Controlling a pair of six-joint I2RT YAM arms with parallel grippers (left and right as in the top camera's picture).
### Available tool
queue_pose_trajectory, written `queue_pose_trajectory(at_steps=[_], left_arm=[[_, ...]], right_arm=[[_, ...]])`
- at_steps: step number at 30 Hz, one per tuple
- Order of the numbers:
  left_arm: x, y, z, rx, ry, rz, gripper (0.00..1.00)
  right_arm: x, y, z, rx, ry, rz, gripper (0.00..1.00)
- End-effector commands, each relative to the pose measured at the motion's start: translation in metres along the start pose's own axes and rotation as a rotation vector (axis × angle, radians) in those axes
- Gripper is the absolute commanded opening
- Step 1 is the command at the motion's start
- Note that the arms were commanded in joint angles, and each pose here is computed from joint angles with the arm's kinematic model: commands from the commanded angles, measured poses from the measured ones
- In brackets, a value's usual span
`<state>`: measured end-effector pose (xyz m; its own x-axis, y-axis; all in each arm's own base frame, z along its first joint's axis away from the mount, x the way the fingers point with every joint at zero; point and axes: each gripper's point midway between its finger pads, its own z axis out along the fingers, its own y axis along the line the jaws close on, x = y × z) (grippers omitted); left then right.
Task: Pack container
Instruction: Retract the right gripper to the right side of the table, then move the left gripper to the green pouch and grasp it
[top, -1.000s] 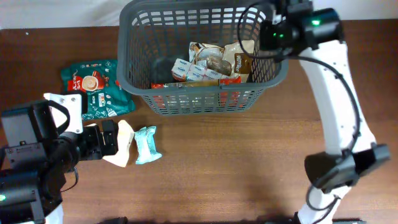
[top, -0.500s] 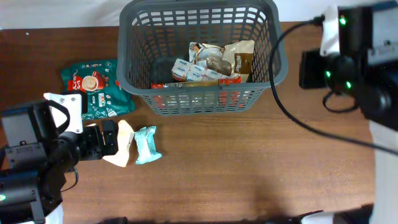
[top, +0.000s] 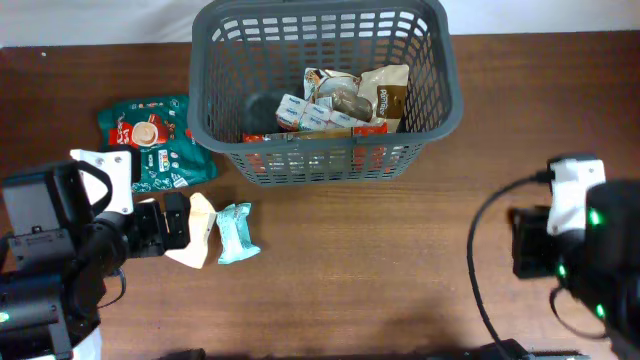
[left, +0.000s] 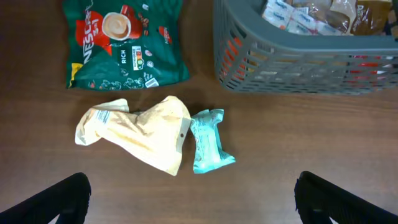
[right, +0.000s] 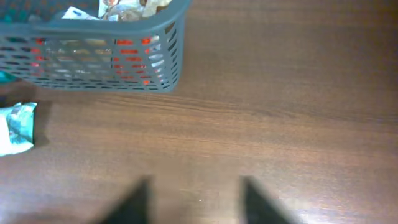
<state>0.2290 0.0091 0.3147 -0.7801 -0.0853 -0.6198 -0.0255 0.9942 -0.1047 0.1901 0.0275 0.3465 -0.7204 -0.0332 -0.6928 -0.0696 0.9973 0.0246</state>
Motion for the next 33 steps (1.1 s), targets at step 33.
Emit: queue_pose_trajectory(at_steps=[33], left_arm=[[-0.029, 0.129, 0.074, -0.209, 0.023, -0.845, 0.99]], right_arm=[[0.014, -0.004, -0.019, -0.004, -0.045, 0.004, 0.99]])
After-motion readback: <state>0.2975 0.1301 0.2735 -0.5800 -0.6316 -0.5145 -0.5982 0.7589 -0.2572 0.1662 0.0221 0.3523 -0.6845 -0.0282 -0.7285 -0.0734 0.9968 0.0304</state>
